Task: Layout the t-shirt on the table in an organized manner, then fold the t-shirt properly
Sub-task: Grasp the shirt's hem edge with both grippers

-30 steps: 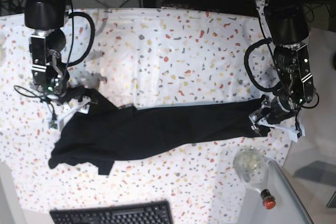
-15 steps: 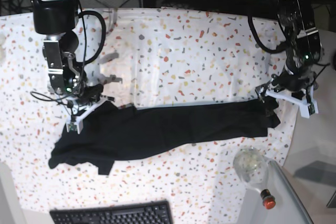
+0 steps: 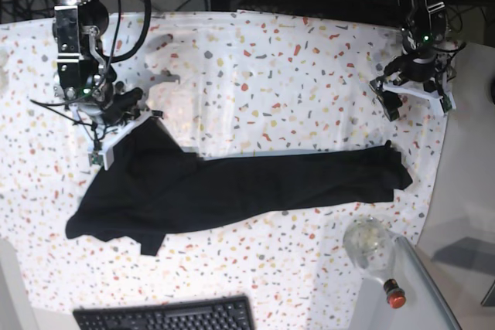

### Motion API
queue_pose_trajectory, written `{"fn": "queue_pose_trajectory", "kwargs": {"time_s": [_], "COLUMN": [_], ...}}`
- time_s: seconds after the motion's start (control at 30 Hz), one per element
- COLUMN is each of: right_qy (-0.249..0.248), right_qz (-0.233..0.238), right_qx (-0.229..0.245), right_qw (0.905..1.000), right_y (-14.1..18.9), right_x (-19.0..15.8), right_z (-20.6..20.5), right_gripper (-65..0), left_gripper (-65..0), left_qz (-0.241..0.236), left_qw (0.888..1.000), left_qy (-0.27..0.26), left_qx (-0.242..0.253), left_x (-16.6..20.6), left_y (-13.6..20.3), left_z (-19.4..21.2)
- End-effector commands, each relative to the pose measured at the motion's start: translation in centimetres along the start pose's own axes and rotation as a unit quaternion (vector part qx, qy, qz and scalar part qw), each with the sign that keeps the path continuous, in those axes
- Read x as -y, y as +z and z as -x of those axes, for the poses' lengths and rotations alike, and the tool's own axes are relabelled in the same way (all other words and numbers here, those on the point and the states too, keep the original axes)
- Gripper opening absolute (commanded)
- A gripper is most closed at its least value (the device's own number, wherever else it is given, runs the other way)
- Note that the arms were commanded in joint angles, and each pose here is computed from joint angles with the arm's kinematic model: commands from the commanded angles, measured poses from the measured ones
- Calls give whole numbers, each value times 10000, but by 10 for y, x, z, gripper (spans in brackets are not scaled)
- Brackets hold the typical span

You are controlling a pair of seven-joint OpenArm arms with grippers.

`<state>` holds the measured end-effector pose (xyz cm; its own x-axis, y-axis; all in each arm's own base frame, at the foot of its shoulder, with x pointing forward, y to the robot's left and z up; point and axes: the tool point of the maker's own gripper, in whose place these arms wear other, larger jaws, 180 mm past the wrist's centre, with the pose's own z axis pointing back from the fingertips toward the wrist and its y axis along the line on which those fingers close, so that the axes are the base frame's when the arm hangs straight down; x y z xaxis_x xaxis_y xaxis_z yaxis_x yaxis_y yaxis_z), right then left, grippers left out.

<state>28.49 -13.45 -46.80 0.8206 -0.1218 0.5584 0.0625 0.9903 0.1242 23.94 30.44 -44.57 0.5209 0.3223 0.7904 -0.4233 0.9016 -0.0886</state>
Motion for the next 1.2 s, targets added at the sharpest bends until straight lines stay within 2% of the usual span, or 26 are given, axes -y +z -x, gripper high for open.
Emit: {"fn": "queue_pose_trajectory", "kwargs": {"time_s": [0.0,0.13,0.33,0.43,0.57,0.73,0.8,0.87,1.07,1.1,1.17], "right_qy": [38,36,37,38,38,40,40,41,40,39,16], "right_qz": [-15,-11,-11,-12,-12,-17,-17,-18,-16,-14,7], "right_qx": [172,141,141,149,149,187,187,194,179,164,162], "right_qw": [9998,9999,9999,9999,9999,9998,9998,9998,9998,9999,9999], "right_y": [2,2,2,3,3,2,2,2,2,3,3], "right_x": [0,0,0,0,0,0,0,-1,0,0,2], "right_z": [-12,-8,-8,-9,-9,-13,-13,-14,-12,-10,-9], "right_gripper": [-650,-650,-650,-650,-650,-650,-650,-650,-650,-650,-650], "left_gripper": [-63,-64,-64,-64,-64,-76,-135,-229,-441,-489,-637], "left_qz": [79,282,746,717,520,497,491,485,839,831,839], "left_qw": [9992,9982,9949,9918,9822,9788,9790,9793,9729,9732,9733], "left_qy": [-21,-26,-590,-1014,-1784,-1956,-1952,-1944,-2151,-2141,-2135], "left_qx": [399,530,341,291,277,348,308,283,98,76,90], "left_x": [5,26,62,64,58,63,62,63,90,90,90], "left_y": [-5,-19,-36,-41,-43,-46,-48,-51,-57,-58,-57], "left_z": [-27,-45,-43,-40,-35,-41,-39,-39,-24,-23,-24]}}
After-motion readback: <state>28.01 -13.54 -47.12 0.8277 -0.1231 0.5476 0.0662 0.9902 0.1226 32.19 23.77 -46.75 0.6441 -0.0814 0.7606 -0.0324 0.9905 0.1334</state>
